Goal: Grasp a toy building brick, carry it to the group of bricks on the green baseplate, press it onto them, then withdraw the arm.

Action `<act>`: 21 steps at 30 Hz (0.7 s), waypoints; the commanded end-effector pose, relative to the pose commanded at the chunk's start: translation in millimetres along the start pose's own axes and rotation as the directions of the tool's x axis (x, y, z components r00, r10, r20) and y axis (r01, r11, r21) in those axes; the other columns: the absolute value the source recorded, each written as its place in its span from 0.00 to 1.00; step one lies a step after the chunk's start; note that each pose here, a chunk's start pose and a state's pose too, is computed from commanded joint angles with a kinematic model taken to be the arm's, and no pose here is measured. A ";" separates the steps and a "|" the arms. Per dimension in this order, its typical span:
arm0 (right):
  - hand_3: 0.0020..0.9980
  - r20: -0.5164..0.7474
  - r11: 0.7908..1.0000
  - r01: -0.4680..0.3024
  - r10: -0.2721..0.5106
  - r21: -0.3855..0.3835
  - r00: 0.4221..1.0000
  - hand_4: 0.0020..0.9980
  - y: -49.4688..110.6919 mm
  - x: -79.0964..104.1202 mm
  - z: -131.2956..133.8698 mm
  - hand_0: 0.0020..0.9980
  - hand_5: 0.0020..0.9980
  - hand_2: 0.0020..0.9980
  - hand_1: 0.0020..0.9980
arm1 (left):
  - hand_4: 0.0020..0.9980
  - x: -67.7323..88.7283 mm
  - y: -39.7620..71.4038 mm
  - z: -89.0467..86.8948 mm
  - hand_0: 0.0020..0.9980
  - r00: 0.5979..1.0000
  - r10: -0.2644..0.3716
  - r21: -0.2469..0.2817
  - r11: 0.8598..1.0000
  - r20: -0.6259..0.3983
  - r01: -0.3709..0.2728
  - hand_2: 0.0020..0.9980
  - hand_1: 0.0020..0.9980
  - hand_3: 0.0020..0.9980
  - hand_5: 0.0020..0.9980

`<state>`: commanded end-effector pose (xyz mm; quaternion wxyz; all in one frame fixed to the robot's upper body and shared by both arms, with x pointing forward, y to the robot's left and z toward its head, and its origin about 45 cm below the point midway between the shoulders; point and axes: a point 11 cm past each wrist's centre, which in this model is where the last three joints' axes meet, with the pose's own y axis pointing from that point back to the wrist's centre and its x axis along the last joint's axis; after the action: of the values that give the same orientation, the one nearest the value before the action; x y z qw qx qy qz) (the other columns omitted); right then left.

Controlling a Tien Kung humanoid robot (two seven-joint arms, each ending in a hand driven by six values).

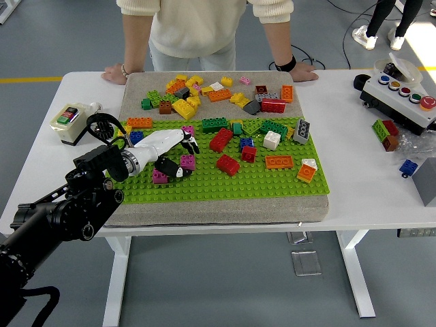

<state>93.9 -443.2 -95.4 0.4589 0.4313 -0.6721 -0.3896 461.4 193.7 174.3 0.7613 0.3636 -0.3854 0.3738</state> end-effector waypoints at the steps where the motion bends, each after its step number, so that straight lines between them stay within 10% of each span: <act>1: 0.66 0.000 1.000 0.000 0.000 0.000 1.000 0.91 0.0 0.0 0.0 0.75 0.49 0.73 0.68 | 0.80 -0.2 0.0 -0.1 0.72 1.000 -0.001 0.000 1.000 0.000 0.001 0.59 0.66 0.56 0.04; 21: 0.66 0.009 1.000 0.000 0.000 0.002 1.000 0.91 0.0 0.2 -0.5 0.75 0.48 0.73 0.68 | 0.65 -1.7 0.1 -1.1 0.62 1.000 0.007 -0.009 1.000 0.010 -0.007 0.57 0.60 0.54 0.00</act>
<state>94.3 -443.5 -95.2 0.4554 0.4298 -0.6745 -0.3911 460.9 194.2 172.4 0.7597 0.3607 -0.3920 0.3729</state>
